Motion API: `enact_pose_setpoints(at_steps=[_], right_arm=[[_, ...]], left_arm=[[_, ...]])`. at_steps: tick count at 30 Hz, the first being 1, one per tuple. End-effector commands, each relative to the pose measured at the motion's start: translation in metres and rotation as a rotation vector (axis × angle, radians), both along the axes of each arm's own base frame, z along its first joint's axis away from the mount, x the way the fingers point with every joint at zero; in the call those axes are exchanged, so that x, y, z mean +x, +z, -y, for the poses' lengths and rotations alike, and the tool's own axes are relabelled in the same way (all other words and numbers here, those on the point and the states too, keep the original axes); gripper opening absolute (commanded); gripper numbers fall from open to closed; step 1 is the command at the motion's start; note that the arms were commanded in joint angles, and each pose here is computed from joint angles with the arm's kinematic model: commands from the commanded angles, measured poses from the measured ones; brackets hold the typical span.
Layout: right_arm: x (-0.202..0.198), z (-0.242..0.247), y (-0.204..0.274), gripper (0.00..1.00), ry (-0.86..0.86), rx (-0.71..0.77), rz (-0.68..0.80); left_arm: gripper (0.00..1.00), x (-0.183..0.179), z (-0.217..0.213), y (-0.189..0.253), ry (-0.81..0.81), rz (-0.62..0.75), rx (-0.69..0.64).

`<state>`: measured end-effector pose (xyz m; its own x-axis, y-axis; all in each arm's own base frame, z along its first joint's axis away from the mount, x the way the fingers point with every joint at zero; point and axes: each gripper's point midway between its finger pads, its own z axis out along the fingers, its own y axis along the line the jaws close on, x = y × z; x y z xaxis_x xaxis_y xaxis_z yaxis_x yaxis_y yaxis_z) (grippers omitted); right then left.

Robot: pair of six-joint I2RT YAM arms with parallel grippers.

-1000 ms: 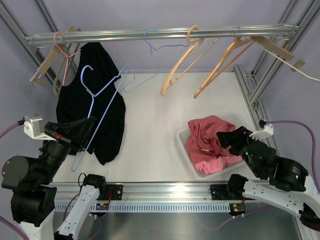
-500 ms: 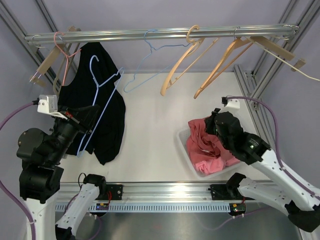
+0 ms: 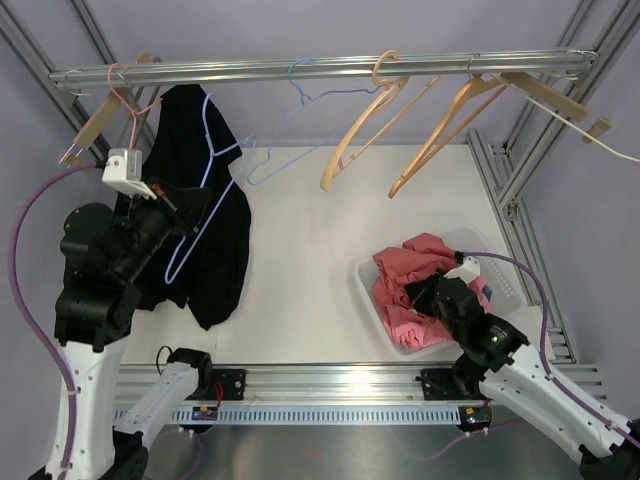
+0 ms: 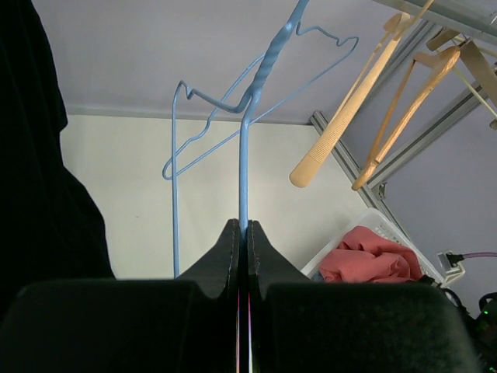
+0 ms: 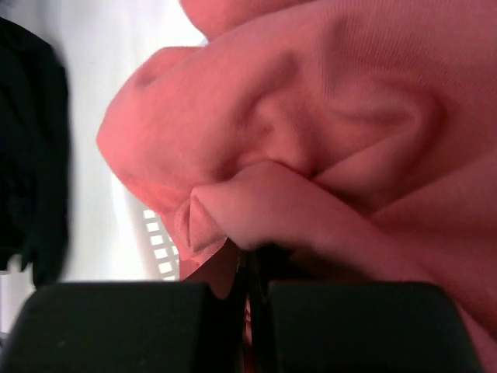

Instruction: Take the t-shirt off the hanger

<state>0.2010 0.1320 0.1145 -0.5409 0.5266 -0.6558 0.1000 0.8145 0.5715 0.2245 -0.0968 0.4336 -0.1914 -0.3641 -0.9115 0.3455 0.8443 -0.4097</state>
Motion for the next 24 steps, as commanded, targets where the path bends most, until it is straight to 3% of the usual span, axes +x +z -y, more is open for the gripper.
enact_pose_setpoints(at_steps=[1,10,12,13,16,24], right_arm=[[-0.004,0.012,0.008,0.00,-0.055,0.037,0.018],[-0.011,-0.007,0.033,0.10,0.101,0.015,0.038],[-0.013,-0.010,0.037,0.19,0.123,0.030,0.043],[-0.016,-0.008,0.040,0.30,0.127,0.032,0.047],[-0.021,-0.005,0.052,0.44,0.160,0.003,0.067],[-0.025,-0.002,0.077,0.47,0.175,0.009,0.112]], left_arm=[[0.00,0.012,0.012,0.038,-0.061,0.123,0.008],[0.00,0.063,0.044,0.052,-0.197,0.186,-0.021],[0.00,0.074,0.048,0.058,-0.209,0.198,-0.025],[0.00,0.078,0.048,0.061,-0.208,0.204,-0.026],[0.00,0.093,0.050,0.066,-0.208,0.211,-0.024],[0.00,0.121,0.051,0.044,-0.209,0.145,-0.045]])
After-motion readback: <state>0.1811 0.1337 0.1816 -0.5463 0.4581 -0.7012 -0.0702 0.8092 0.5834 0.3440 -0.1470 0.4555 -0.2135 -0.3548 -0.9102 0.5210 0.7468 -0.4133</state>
